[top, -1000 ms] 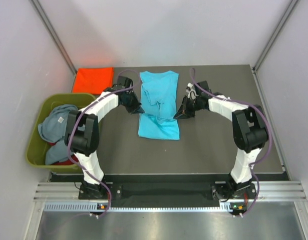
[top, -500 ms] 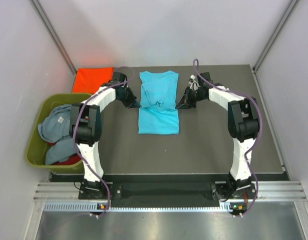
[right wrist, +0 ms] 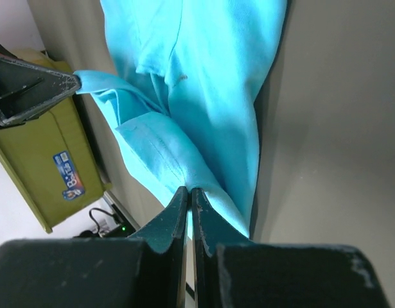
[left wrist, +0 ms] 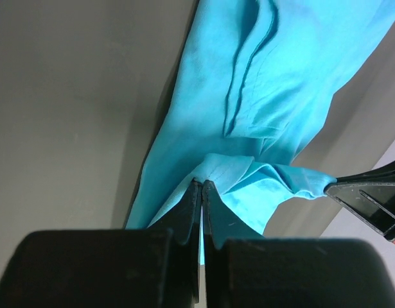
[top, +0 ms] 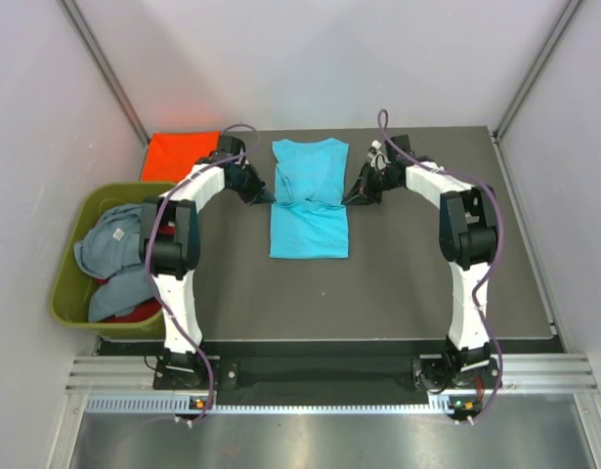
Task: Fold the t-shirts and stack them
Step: Fold the tshirt
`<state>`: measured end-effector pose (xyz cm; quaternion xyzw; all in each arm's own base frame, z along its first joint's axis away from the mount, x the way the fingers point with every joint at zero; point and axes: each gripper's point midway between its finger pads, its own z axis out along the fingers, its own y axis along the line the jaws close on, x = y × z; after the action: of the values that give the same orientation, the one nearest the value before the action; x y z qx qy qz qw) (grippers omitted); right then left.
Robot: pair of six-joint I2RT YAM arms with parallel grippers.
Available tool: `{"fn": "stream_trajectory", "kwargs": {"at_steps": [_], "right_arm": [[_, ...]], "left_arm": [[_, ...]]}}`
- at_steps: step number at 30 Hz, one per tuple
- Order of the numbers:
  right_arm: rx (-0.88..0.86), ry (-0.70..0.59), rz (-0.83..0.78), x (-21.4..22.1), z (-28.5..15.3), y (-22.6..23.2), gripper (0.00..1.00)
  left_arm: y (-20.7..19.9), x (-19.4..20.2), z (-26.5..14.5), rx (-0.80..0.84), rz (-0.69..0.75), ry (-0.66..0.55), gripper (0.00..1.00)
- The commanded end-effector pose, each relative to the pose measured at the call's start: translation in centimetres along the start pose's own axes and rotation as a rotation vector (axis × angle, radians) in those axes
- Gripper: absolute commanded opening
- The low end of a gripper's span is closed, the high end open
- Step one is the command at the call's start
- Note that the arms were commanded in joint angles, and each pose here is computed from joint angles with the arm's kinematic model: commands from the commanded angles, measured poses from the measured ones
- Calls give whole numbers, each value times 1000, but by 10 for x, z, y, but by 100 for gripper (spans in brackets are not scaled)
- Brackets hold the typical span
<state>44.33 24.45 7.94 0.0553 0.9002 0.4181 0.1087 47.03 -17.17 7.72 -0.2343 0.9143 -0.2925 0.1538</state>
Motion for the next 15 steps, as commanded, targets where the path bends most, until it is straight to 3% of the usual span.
{"fn": "stream_trajectory", "kwargs": {"at_steps": [1,15], "right_arm": [[-25,-40,-24,-21,-10,7,0],[-30,-34,10,-38,2,-7,2]], "left_arm": [[-16,-19,-4,57,20,-41,0],[-15,-32,14,55,28,-37,0]]}}
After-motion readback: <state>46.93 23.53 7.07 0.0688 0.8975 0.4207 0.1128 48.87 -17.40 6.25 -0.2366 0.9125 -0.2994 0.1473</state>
